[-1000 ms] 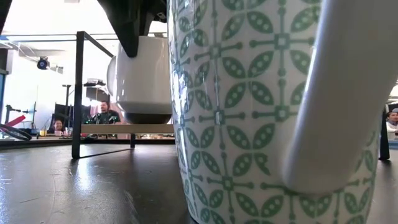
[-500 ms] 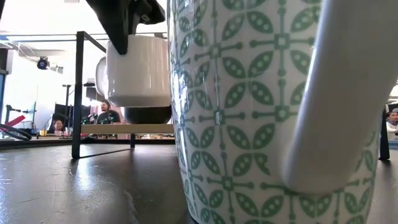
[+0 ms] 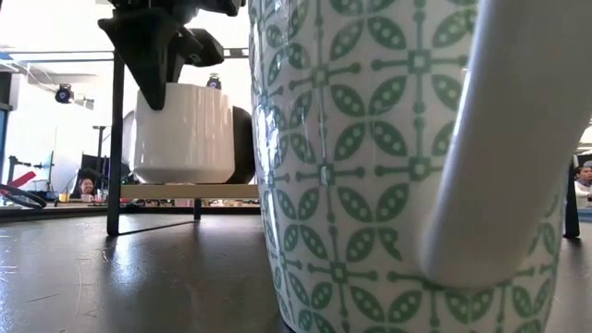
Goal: Place coffee mugs
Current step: Put the green mug on the shelf, then put the blue patterned mug on the shelf
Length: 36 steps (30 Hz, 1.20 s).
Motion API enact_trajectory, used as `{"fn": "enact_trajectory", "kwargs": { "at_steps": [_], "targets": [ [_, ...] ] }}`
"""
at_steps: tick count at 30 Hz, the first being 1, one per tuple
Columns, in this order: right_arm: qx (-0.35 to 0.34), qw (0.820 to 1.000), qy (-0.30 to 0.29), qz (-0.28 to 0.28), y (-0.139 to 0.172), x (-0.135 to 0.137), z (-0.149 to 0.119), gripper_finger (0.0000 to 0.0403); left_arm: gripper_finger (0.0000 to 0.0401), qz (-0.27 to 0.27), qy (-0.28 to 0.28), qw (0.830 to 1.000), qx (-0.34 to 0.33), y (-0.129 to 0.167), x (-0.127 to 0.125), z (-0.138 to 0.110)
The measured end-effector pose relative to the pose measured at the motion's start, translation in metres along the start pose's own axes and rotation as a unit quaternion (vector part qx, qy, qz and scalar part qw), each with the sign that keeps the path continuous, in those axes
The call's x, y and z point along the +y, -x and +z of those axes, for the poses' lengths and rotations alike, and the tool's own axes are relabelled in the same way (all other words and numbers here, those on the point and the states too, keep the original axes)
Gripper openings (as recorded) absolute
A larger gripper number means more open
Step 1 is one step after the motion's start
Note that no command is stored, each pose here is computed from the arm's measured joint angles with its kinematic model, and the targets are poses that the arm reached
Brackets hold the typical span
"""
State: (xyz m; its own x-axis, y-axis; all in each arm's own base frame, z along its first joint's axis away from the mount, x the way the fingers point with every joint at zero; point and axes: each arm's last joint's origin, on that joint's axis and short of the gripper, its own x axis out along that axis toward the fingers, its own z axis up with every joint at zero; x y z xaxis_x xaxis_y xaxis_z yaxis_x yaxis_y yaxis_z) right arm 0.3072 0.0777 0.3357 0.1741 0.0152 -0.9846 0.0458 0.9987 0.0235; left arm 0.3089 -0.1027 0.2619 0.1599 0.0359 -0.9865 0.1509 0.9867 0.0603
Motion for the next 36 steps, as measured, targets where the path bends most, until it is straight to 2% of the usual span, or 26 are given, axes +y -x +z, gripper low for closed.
{"fn": "enact_trajectory", "kwargs": {
  "at_steps": [8,21,36],
  "targets": [
    [-0.004,1.0,0.0,0.001,0.0,0.0,0.001,0.0068,0.0009,-0.005,0.004,1.0,-0.009,0.001,0.002,-0.001],
    [-0.007,1.0,0.0,0.002,0.0,0.0,0.001,0.0068,0.0042,-0.005,0.023,1.0,-0.018,0.002,0.003,0.0],
    [-0.006,1.0,-0.009,0.003,0.0,0.001,0.001,0.0068,0.0053,-0.022,0.057,0.995,-0.079,0.034,-0.003,0.014]
  ]
}}
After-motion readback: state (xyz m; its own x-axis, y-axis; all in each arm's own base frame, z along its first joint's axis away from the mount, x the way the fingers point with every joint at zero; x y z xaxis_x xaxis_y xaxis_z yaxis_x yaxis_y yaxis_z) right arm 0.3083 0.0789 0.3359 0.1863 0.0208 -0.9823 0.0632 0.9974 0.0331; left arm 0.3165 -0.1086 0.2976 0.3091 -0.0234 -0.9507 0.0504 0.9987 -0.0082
